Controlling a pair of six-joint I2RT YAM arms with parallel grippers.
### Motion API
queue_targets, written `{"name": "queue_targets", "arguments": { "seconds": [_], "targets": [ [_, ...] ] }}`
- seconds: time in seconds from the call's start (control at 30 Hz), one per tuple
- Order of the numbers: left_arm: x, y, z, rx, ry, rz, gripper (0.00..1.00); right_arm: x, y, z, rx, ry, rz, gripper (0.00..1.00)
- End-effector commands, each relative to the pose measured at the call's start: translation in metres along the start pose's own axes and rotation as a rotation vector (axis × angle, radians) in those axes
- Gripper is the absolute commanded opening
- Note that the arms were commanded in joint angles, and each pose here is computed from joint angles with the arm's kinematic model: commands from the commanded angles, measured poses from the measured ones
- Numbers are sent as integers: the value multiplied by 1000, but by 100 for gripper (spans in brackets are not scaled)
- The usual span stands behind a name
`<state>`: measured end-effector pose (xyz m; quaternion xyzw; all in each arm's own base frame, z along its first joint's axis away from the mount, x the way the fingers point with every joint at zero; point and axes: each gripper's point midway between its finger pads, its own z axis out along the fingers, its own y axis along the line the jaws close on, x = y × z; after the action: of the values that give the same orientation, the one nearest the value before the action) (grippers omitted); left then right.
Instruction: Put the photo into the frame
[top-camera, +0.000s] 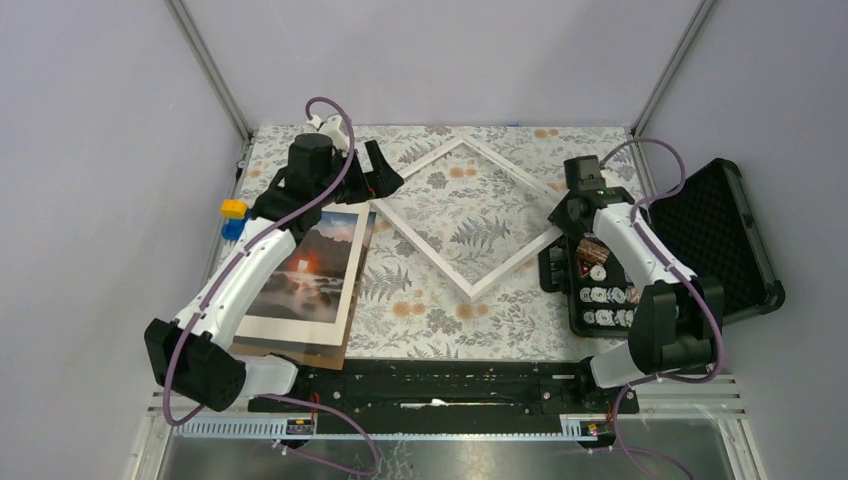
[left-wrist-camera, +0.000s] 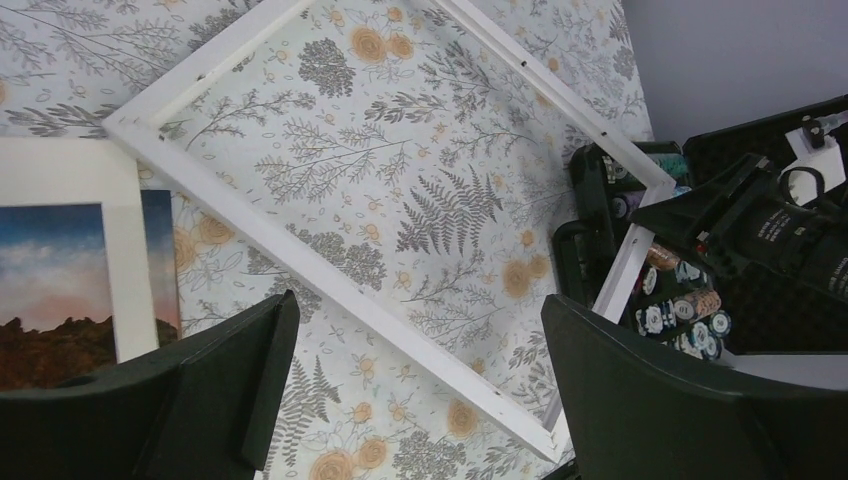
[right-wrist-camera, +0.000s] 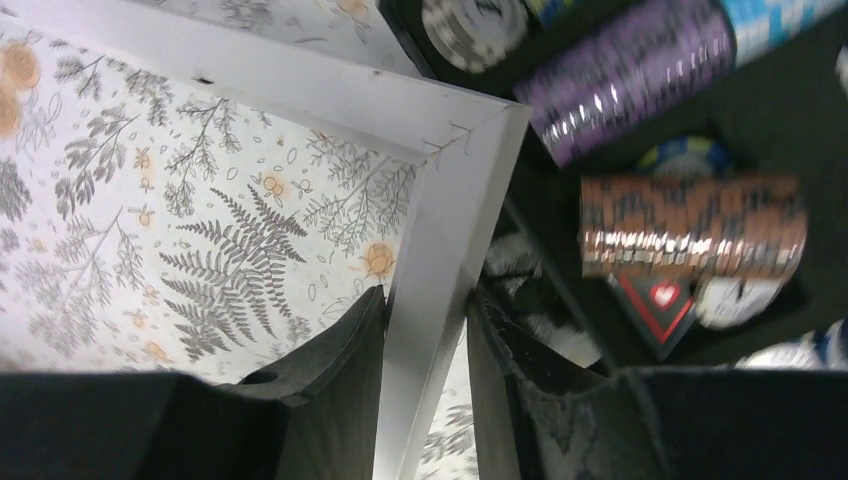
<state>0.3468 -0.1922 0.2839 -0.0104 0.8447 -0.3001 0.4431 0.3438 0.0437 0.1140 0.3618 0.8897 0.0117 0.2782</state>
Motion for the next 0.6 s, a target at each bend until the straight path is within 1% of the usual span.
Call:
{"name": "queue_targets", "arguments": {
  "seconds": [0.0,0.03,0.1,0.2,0.3,0.37,0.47,0.53,0.57],
  "targets": [
    [-15,-18,8,68,-10,-40,99,-52,46,-25,-289,-145,-349,0],
    [-13,-16,13,68,1,-46,99,-60,55,-26,-329,-162,-412,0],
    [-5,0,29,26,25,-62,99,-71,65,-15,-332,-181,-538,0],
    [0,43,48,-44,55,-169,99,-89,67,6,-286,-167,-685,0],
    [-1,75,64,-96,49,-228,99,-106,61,27,-237,-170,-779,0],
    [-5,87,79,-103,55,-238,99,-116,61,37,-234,-181,-780,0],
    [-3,110,107,-161,98,-247,99,-125,63,46,-254,-164,-753,0],
    [-2,118,126,-158,124,-248,99,-133,57,52,-260,-154,-739,0],
    [-5,123,137,-161,117,-234,99,-134,55,55,-261,-153,-735,0]
  ]
}}
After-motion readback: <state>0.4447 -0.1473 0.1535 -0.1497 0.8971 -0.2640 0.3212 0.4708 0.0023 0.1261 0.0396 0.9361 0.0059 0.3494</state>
